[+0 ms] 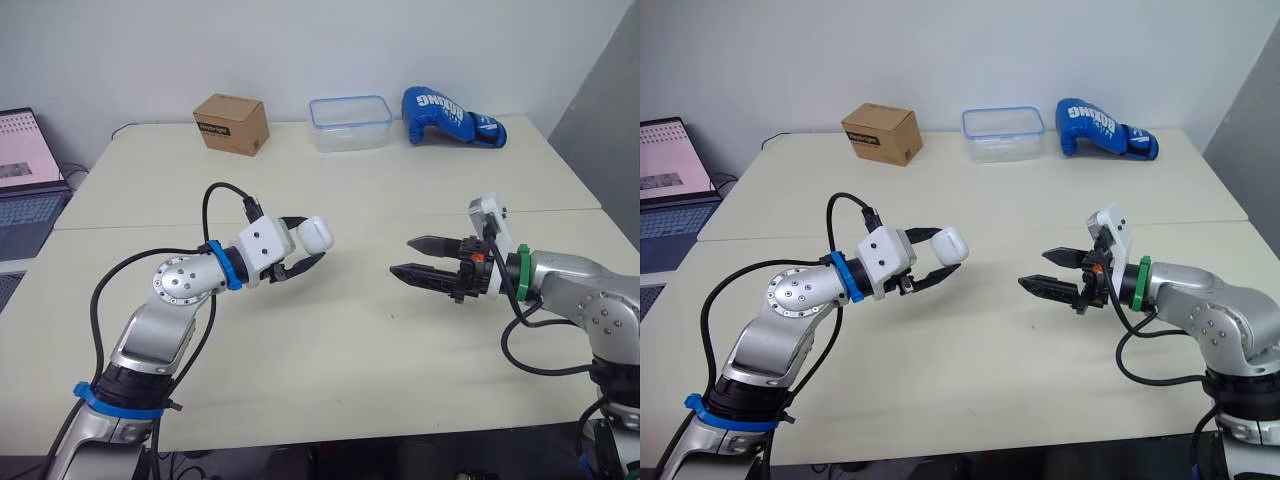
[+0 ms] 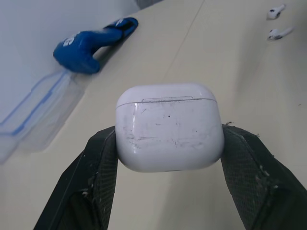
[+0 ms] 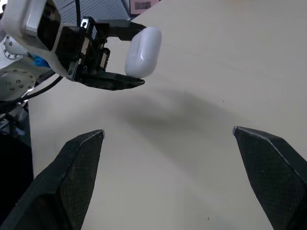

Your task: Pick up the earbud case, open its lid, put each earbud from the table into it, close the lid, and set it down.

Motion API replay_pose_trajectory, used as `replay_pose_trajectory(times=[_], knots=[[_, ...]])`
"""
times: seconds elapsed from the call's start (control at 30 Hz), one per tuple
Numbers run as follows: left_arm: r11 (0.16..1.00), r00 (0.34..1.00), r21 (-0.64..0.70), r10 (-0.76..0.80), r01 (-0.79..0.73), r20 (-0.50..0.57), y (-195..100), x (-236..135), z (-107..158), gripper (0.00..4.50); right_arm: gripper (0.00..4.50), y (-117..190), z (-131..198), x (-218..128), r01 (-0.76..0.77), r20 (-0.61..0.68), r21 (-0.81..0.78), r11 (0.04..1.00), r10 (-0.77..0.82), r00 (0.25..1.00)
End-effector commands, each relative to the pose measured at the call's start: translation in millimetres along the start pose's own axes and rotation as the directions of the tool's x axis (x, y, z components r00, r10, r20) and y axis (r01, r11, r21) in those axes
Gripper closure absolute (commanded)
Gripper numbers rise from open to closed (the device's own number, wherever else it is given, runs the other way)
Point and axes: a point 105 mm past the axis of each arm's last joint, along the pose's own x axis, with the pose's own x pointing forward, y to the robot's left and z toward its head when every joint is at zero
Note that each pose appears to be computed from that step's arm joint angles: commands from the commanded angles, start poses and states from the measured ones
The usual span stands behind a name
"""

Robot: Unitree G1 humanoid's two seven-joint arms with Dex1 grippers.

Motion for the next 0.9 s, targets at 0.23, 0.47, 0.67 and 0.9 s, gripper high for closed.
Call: replay_pose_trajectory(times=[0.23,0.47,0.67,0.9], knots=[[0.944,0.980,0.320,-0.128,0.074,0.150,-6.1,11.1,35.7,1.75,0.00,15.8,26.5,5.0,-0.137,0.009,0.193,0.971,0.138,0.990],[0.921,0.966,0.387,-0.130,0.035,0.223,-4.2,21.0,51.1,1.75,0.00,30.1,23.5,13.7,-0.197,-0.002,0.241,0.950,0.203,0.979],[0.921,0.954,0.387,-0.154,0.045,0.256,-11.4,26.1,60.3,1.75,0.00,36.9,21.0,21.4,-0.214,-0.002,0.246,0.946,0.221,0.975],[0.924,0.949,0.373,-0.186,0.082,0.254,-19.5,25.7,61.3,1.75,0.00,31.9,22.0,24.6,-0.189,0.010,0.253,0.949,0.193,0.981]])
